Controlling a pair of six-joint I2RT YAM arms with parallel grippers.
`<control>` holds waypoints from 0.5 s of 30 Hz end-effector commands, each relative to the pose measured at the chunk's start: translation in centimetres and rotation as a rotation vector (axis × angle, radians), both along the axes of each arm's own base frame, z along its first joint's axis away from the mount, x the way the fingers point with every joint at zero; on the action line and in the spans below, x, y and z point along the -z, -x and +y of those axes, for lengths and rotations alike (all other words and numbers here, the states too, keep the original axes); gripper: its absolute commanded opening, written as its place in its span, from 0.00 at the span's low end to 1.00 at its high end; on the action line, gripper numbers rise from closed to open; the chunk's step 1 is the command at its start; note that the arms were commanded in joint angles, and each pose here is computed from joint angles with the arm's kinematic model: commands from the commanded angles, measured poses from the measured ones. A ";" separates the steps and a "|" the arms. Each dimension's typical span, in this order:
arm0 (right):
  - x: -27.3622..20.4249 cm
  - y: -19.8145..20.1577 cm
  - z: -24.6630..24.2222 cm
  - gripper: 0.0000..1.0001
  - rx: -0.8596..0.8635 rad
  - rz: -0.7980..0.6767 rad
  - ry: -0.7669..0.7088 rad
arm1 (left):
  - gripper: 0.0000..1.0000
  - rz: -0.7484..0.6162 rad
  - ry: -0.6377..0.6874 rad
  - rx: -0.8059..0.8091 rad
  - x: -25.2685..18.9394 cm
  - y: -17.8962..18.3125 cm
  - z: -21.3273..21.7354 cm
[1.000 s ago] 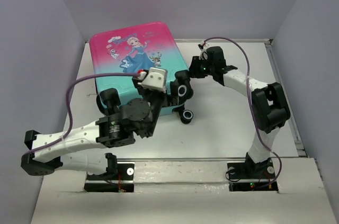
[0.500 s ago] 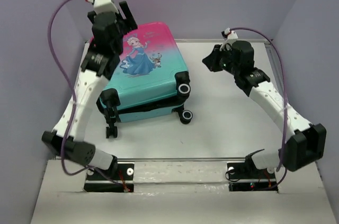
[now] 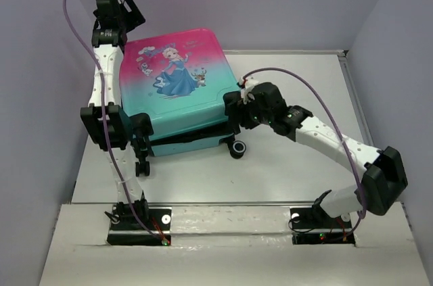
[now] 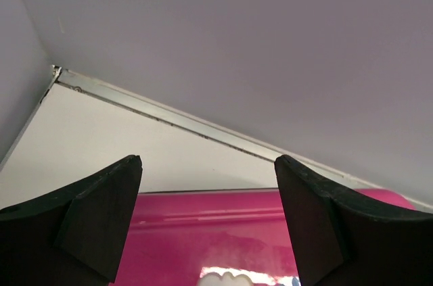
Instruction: Pack the luggage
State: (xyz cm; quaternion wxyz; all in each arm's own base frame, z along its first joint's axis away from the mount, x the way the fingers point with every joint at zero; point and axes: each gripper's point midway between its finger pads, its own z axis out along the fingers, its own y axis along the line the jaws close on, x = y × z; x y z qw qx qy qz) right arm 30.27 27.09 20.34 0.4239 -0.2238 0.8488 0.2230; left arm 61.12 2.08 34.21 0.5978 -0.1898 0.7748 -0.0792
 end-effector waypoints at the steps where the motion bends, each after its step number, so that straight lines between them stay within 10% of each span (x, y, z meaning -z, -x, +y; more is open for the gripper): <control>1: 3.4 -1.5 -0.2 1.00 0.059 0.020 0.142 | 0.91 -0.140 0.057 0.026 -4.6 -0.8 2.3; 5: 2.6 -3.6 0.6 0.85 0.106 -0.009 0.136 | 0.92 -0.118 0.057 0.063 -2.5 -2.0 2.7; 9: 2.6 -5.6 -2.1 0.18 0.264 -0.081 0.232 | 0.92 -0.078 0.082 0.097 0.4 -3.2 2.9; 15: 2.1 -8.2 -13.9 0.09 0.552 -0.075 0.215 | 0.92 -0.029 0.101 0.117 2.3 -2.9 2.7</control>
